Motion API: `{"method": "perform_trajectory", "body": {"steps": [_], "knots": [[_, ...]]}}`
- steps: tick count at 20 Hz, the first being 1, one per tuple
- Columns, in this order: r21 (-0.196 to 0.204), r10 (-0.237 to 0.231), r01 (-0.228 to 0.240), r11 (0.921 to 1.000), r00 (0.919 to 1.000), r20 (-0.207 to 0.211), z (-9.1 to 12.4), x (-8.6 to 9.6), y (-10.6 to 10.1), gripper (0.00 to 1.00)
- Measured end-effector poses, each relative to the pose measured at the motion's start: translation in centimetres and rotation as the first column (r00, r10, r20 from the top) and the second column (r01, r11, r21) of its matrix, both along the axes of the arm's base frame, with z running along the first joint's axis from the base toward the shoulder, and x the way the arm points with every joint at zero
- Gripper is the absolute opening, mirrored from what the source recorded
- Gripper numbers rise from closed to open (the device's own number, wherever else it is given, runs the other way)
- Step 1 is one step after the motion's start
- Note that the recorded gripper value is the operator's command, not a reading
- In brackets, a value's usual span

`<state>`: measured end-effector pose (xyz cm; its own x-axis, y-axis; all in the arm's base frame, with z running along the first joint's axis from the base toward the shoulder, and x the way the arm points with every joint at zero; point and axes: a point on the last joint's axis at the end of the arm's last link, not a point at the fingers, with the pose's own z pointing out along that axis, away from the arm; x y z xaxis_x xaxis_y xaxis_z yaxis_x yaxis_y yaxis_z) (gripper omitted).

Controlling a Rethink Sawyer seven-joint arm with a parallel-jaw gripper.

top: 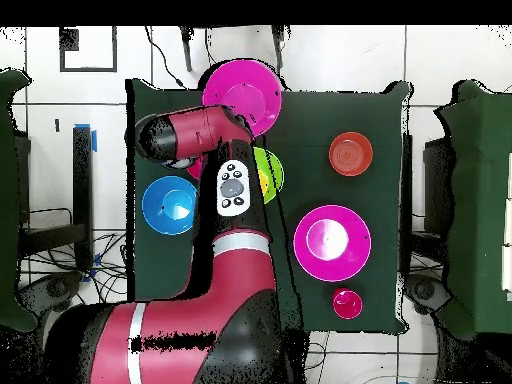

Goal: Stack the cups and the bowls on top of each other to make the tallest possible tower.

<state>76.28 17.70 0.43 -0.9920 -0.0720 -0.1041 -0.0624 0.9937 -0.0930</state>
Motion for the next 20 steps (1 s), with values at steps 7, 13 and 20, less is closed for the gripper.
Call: {"method": "perform_trajectory", "body": {"steps": [7, 13, 20], "knots": [[-0.045, 0.021, -0.020, 0.9988, 0.9997, 0.009, 1.1, -0.4, 0.3, 1.00], [-0.070, 0.035, -0.035, 0.9970, 0.9994, 0.000, 0.6, -1.1, 0.8, 1.00], [-0.067, 0.029, -0.029, 0.9973, 0.9996, -0.004, 0.4, -1.2, 0.8, 1.00]]}}
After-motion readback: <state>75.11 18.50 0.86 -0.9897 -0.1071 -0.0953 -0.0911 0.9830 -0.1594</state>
